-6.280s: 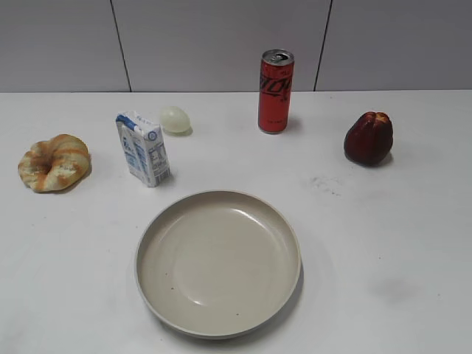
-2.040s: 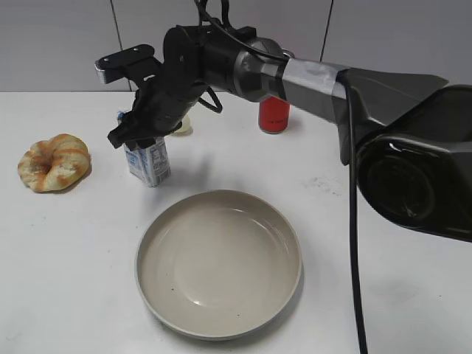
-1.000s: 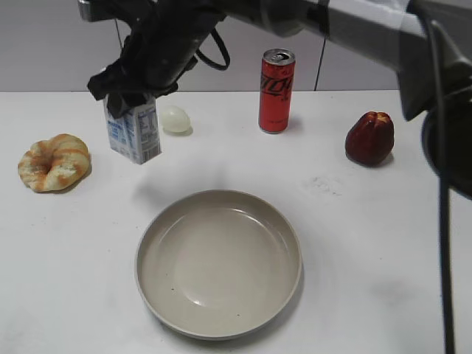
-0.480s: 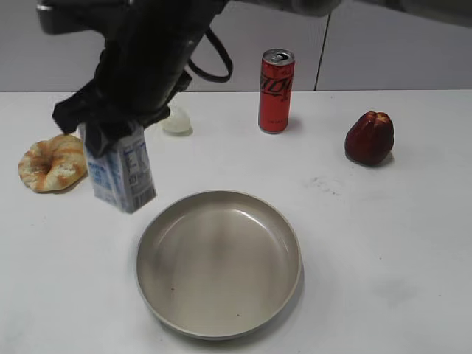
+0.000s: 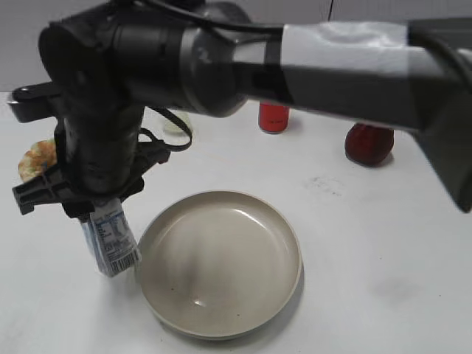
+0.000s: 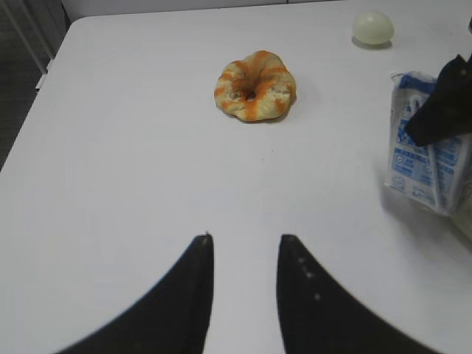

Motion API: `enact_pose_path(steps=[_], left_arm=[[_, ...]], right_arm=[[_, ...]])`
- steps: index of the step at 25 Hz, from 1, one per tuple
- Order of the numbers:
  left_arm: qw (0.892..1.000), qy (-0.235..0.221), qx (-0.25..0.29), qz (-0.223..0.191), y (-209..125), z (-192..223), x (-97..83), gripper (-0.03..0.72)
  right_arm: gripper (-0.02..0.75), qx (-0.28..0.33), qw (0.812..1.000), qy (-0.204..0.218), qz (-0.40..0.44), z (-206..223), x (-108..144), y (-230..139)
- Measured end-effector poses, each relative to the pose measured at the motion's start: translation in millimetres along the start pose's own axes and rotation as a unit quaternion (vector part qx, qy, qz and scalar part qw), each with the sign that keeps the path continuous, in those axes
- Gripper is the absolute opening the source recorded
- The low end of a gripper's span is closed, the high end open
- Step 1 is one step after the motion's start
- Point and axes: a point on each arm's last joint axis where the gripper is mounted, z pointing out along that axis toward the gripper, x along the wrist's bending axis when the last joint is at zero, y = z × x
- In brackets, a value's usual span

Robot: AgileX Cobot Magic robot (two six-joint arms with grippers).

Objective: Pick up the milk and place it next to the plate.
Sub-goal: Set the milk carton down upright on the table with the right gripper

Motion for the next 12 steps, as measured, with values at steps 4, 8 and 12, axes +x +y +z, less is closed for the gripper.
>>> enact_pose_path(steps=[4,8,12], left_arm=[[1.000,0.000,0.000,0.000,0,0,0.0,0.230],[1.000,0.000,0.000,0.000,0,0,0.0,0.230],[1.000,0.000,0.000,0.000,0,0,0.0,0.230]], right_arm=[[0.293,0.000,0.996,-0.025,0.081,19,-7,-2],[0.293,-0.011,0.989,-0.024,0.143,23,-8,-1],[0.293,-0.028,0.988,-0.029,0.149,14,-6,8]])
